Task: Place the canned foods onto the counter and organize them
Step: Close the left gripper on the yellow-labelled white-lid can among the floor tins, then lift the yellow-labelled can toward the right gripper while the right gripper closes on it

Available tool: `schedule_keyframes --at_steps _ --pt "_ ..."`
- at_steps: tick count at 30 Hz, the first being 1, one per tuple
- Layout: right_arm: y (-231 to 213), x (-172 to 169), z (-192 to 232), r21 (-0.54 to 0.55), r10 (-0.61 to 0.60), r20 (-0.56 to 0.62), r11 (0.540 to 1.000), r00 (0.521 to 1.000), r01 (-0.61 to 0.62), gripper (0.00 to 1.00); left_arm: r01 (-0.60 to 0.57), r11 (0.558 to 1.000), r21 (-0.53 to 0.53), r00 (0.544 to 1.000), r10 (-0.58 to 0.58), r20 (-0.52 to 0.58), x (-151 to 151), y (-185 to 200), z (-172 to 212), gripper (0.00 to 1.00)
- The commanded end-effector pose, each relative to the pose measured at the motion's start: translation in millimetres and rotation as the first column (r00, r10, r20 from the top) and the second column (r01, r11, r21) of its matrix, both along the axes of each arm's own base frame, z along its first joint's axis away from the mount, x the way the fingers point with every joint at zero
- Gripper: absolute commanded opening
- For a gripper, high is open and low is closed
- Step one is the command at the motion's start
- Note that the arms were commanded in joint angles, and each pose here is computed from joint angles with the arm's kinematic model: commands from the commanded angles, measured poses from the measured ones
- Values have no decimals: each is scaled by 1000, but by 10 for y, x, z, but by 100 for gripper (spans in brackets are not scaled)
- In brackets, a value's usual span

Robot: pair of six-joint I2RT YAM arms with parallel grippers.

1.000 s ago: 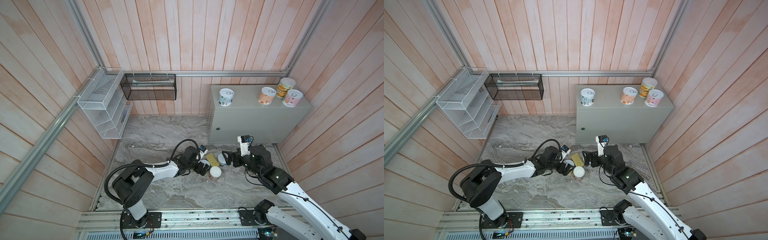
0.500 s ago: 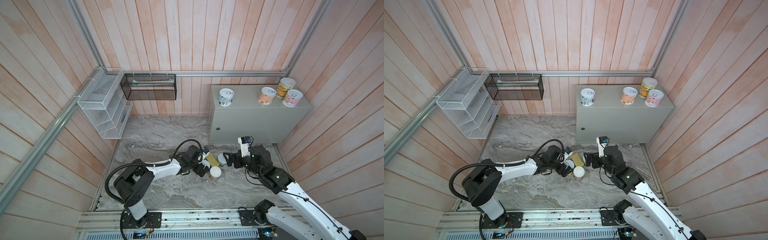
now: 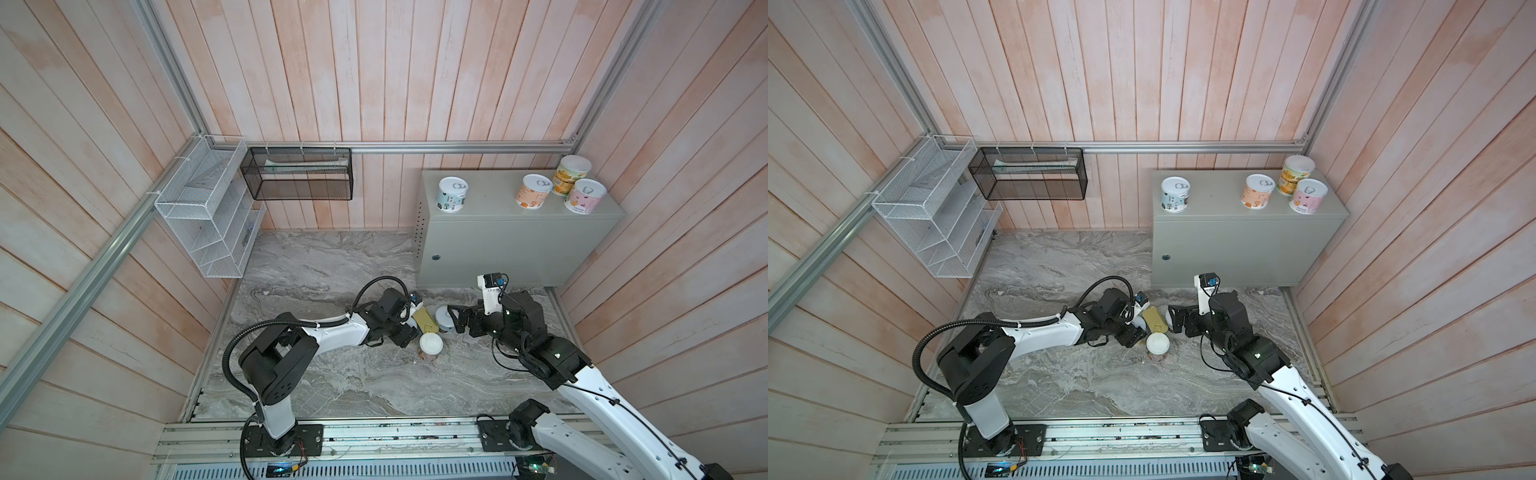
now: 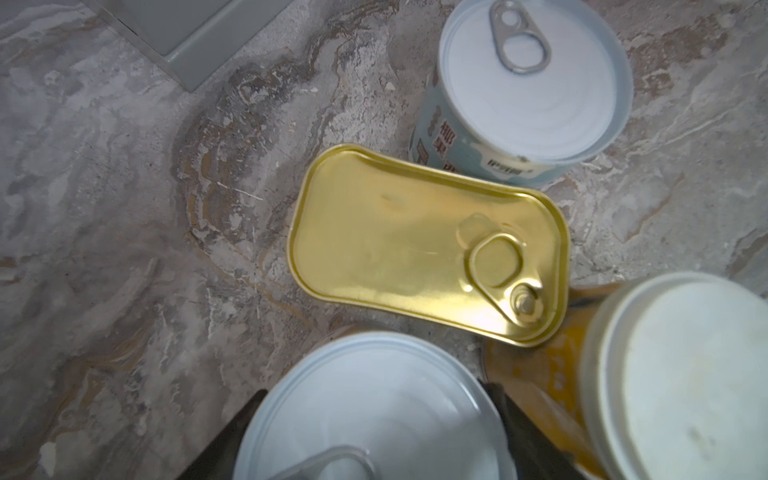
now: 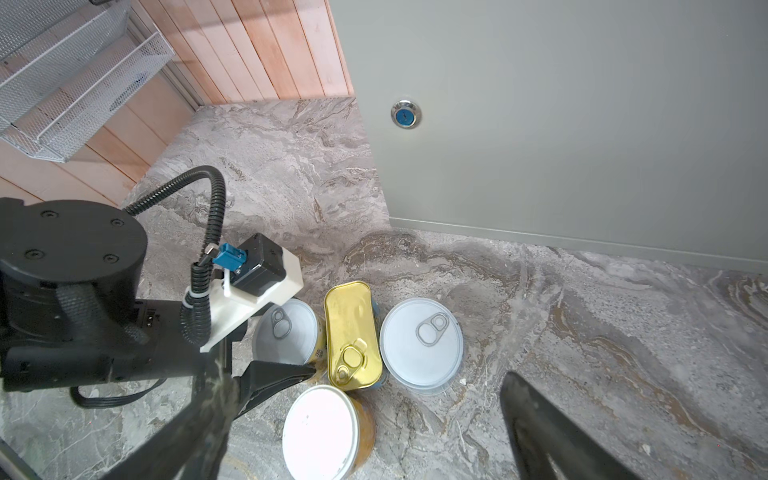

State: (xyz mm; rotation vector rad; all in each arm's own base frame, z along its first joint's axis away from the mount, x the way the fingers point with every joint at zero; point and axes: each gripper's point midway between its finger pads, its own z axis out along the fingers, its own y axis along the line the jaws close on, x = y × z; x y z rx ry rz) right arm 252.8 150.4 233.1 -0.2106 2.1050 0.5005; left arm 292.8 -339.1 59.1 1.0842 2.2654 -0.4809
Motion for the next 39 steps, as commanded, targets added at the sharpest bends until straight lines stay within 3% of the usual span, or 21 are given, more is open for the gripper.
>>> schedule_keyframes --at_steps 1,8,15,19,26,32,39 --pt "37 -15 -47 -1 30 -5 1000 1000 -30 98 -17 1000 -20 1000 18 15 -31 46 157 64" --pt "265 -117 8 69 171 67 982 983 -176 98 -25 995 -96 1000 25 -4 -81 29 495 57" --pt "435 -200 -121 100 278 102 953 955 -288 98 -109 975 -193 989 87 -119 -24 151 847 54" --pt "595 -288 -120 127 364 170 913 916 -387 98 -148 960 -239 979 107 -176 39 242 1054 52" --pt "891 -437 -113 115 476 310 840 823 -530 98 -168 957 -238 978 132 -163 148 305 1308 52" --pt "1120 -426 -71 63 504 396 819 768 -570 98 -141 943 -302 982 96 -161 130 217 1602 52" --pt "1265 -279 -67 48 503 419 819 756 -572 98 -111 926 -360 985 55 -162 25 189 1873 51"
